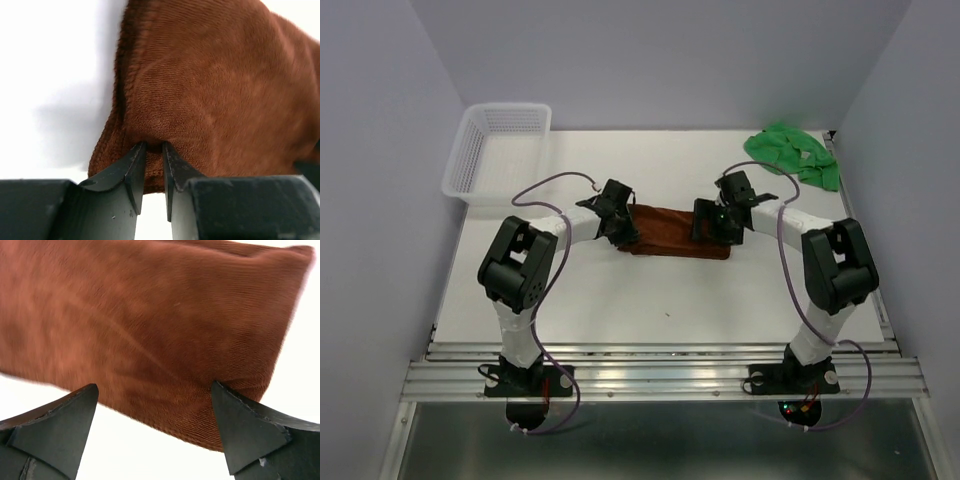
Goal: Roll the towels
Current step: Fold the towel
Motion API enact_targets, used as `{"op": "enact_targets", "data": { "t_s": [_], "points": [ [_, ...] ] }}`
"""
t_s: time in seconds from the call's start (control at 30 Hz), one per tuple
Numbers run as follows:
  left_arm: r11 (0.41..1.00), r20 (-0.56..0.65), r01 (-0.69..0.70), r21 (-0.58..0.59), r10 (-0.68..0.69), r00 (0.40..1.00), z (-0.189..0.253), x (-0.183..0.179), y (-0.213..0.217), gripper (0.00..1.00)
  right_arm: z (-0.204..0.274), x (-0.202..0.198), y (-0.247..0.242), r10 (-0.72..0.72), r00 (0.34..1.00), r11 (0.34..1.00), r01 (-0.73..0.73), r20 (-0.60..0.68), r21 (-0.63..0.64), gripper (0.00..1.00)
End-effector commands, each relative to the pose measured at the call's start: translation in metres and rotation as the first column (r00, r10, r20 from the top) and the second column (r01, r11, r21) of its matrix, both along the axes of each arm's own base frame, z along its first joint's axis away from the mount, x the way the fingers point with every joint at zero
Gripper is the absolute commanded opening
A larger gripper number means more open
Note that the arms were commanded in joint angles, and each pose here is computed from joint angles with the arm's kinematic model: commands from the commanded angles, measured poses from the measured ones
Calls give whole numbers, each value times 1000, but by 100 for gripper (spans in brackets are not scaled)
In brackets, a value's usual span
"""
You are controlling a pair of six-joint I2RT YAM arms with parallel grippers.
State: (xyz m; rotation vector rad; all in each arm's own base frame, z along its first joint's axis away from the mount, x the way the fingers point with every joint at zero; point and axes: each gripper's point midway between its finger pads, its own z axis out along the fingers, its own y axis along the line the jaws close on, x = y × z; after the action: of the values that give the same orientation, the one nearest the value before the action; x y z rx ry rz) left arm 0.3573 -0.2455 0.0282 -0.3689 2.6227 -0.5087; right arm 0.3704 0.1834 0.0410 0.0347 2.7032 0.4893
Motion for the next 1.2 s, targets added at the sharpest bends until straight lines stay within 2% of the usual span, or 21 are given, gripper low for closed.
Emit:
{"op": "enact_targets", "data": {
  "t_s": [0.0,0.1,0.13,0.23,0.33,0.37,0.5,0.53,0.63,0.73,0.77,0.83,0.87,0.9,0.93,0.97,1.0,1.07,1.1,1.13,1.17],
  "points": [
    [997,73,67,42,-70,995,1,33,-2,30,-12,-53,9,-25,998,997,29,-60,72,100],
    [987,130,146,64,-153,980,6,58,-12,30,-9,-91,38,8,999,995,-3,-51,97,100],
    [982,135,174,68,-182,974,7,62,-14,30,-4,-105,61,57,998,990,-54,-25,127,100],
    [961,179,245,128,-266,947,13,83,-20,29,-1,-131,101,70,997,983,-66,-20,170,100],
    [943,218,286,172,-319,922,23,99,-23,30,11,-126,134,32,998,980,-43,57,195,100],
    [941,230,284,182,-322,918,30,106,-26,30,17,-134,151,68,994,976,-84,88,201,100],
    [936,255,264,232,-320,912,50,119,-20,30,60,-113,188,39,976,963,-94,214,251,100],
    [940,264,223,258,-290,920,59,126,-11,30,83,-104,200,45,963,949,-125,264,291,100],
    [949,285,178,262,-252,925,76,131,0,30,115,-96,201,83,930,945,-187,357,267,100],
    [962,328,153,226,-223,918,103,133,10,31,135,-103,183,192,853,933,-312,485,179,100],
    [965,326,150,217,-216,920,105,129,12,31,138,-104,174,214,828,935,-328,518,137,100],
    [973,351,146,179,-202,914,124,118,12,36,142,-103,151,311,737,925,-379,601,-14,100],
    [979,341,159,126,-193,920,127,101,10,37,148,-104,130,304,708,936,-348,637,-60,100],
    [981,323,173,89,-192,926,125,89,7,38,151,-105,116,378,645,914,-373,664,-159,100],
    [983,314,169,68,-182,932,125,78,9,39,154,-107,104,387,629,914,-356,674,-193,100],
    [985,251,159,62,-170,953,99,55,16,40,160,-105,89,375,619,924,-311,690,-223,100],
    [993,264,114,10,-112,958,114,40,20,45,167,-112,74,406,572,911,-315,713,-266,100],
    [995,241,91,-31,-81,967,105,10,19,55,171,-121,65,413,552,907,-325,724,-269,100],
    [996,199,82,-44,-71,977,90,-21,26,58,179,-124,60,401,540,910,-324,740,-257,100],
    [995,167,61,-83,-46,985,85,-37,22,60,177,-126,55,406,551,910,-318,729,-266,100],
    [992,127,79,-94,-66,990,72,-69,18,66,178,-123,49,391,561,919,-281,730,-276,100]
  ]
}}
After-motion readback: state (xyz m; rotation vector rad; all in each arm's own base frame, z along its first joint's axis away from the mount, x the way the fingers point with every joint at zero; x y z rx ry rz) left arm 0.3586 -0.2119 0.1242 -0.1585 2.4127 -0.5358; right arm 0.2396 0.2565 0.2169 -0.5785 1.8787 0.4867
